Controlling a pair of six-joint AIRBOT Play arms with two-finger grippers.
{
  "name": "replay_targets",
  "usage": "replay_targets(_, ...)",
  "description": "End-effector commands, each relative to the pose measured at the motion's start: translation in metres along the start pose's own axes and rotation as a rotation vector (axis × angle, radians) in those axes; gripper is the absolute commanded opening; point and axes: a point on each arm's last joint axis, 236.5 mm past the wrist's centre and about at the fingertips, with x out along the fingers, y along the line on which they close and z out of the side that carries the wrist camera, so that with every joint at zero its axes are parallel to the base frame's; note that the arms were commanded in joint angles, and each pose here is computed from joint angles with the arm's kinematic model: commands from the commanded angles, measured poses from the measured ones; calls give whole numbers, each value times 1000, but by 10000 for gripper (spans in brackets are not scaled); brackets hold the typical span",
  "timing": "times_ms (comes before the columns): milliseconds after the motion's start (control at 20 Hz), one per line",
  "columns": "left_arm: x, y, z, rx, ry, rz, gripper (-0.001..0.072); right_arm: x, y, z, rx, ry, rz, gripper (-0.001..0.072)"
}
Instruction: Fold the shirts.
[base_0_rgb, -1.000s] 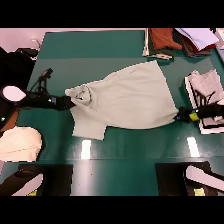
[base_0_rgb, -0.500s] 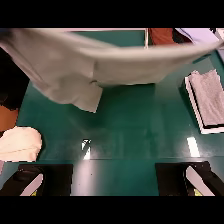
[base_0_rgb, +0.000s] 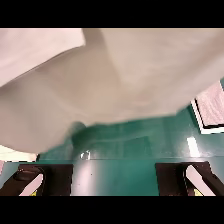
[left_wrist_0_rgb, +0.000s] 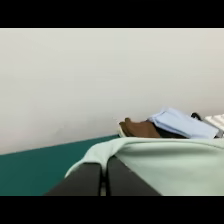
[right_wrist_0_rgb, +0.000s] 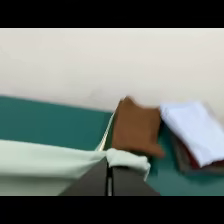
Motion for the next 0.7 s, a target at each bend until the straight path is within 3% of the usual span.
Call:
replay_targets(0, 67, 44, -88, -45, 291, 77, 23, 53, -8, -40, 67, 173, 67, 19)
replay_targets(400, 201, 119, -397, -256, 983, 128, 23, 219, 3, -325, 214, 912, 166, 19)
replay_targets(500, 218, 131, -447, -296, 1049, 139, 23, 244, -2, -364, 244, 971, 161, 19)
replay_targets(650, 240, 148, -477, -370, 1020, 158, 23, 277, -8, -372, 255, 959, 165, 19)
